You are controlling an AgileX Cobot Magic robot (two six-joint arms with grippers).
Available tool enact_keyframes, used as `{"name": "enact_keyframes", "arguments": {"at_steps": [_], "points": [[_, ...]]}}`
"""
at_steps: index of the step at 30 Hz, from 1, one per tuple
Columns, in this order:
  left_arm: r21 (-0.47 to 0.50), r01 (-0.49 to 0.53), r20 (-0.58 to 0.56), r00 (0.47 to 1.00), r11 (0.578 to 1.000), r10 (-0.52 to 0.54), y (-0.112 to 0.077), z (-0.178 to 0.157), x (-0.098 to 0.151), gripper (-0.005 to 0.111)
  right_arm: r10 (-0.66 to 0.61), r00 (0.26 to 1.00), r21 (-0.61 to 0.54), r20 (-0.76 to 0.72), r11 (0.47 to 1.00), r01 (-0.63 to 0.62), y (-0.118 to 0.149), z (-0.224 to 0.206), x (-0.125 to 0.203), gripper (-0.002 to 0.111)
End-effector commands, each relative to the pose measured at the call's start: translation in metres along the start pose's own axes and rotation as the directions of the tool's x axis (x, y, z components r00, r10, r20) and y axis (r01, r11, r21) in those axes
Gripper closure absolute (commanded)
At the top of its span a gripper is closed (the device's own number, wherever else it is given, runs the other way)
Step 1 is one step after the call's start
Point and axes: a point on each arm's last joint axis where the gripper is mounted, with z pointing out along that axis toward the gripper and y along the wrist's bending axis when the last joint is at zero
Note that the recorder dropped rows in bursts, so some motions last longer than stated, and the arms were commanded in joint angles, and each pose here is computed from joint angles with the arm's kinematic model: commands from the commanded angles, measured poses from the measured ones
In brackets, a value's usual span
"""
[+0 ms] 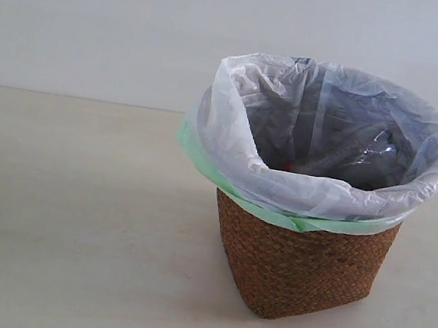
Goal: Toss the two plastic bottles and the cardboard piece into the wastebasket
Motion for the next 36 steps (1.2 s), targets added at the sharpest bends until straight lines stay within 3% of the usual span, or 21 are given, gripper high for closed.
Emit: {"name": "enact_keyframes", "arguments": {"at_steps": [1,11,25,36], "points": [[-0.009,0.0,0.01,1.0,1.0,0.0,0.001,0.0,0.0,0.103,-0.008,1.0,0.008,0.014,1.0,0.008,0.0,0.0,-0.001,0.108],[-0.154,0.088,0.015,0.996,0.984,-0.086,0.014,-0.001,0.001,0.103,-0.008,1.0,0.008,0.014,1.0,0.008,0.0,0.0,-0.001,0.108],[-0.155,0.088,0.0,0.996,0.984,-0.089,0.014,-0.001,0.002,0.103,-0.008,1.0,0.008,0.014,1.0,0.008,0.0,0.0,-0.001,0.108],[-0.098,0.075,-0.007,0.997,0.992,-0.076,0.011,-0.001,0.002,0.103,-0.008,1.0,0.008,0.014,1.0,0.008,0.0,0.0,-0.001,0.108]]}}
